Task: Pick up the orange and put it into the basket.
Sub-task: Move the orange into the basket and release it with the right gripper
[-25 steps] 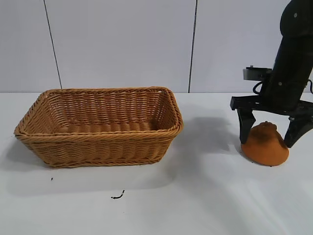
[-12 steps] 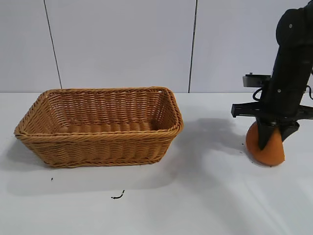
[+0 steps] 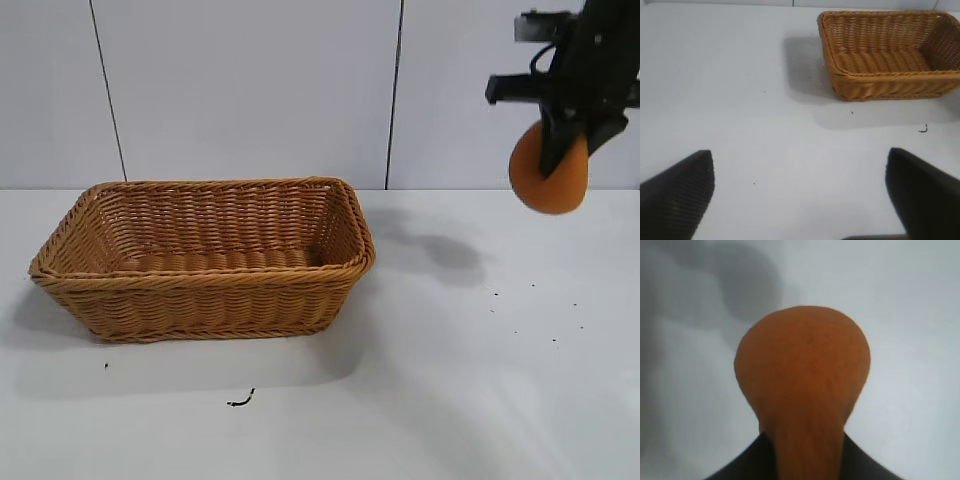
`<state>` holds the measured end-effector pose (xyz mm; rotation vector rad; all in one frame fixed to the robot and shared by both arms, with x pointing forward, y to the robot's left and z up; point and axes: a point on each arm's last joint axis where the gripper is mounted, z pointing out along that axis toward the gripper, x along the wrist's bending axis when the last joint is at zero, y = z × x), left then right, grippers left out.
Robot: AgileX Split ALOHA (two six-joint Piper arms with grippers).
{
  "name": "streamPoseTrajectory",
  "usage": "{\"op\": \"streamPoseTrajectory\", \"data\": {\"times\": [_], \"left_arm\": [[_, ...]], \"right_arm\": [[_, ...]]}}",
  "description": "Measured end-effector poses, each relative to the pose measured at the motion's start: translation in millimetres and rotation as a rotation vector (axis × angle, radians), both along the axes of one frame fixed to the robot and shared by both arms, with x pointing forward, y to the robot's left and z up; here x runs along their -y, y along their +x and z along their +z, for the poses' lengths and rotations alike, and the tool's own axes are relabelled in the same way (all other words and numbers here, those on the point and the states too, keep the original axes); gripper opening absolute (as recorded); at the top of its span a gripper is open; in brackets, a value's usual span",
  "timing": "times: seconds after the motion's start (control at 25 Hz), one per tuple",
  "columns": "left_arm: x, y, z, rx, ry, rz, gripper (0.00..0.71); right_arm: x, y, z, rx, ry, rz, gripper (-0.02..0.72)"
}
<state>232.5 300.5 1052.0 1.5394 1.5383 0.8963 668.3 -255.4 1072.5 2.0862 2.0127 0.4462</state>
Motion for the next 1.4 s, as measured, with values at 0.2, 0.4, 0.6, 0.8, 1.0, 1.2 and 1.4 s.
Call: {"op": "streamPoseTrajectory", "data": {"times": [0.2, 0.4, 0.6, 0.8, 1.0, 1.2, 1.4], "left_arm": [[0.0, 0, 0, 0.000, 0.000, 0.000, 0.666], [0.0, 0, 0, 0.000, 0.000, 0.000, 0.666], [0.0, 0, 0, 0.000, 0.000, 0.000, 0.666], [0.0, 0, 0, 0.000, 0.000, 0.000, 0.666], [0.0, 0, 0, 0.000, 0.000, 0.000, 0.666], [0.0, 0, 0, 0.000, 0.000, 0.000, 0.666], [0.0, 0, 0, 0.000, 0.000, 0.000, 0.666]], "right_arm": [[-28, -3, 1, 0.004, 0.006, 0.065, 0.064], [-84, -13, 3, 0.048, 0.017, 0.194, 0.064], [-144, -29, 6, 0.121, 0.042, 0.329, 0.064], [-194, -44, -2, 0.161, 0.072, 0.430, 0.064], [-230, -48, -40, 0.120, 0.070, 0.489, 0.064], [-242, -34, -87, 0.103, 0.056, 0.475, 0.064], [-244, -26, -118, 0.085, 0.025, 0.460, 0.064]]}}
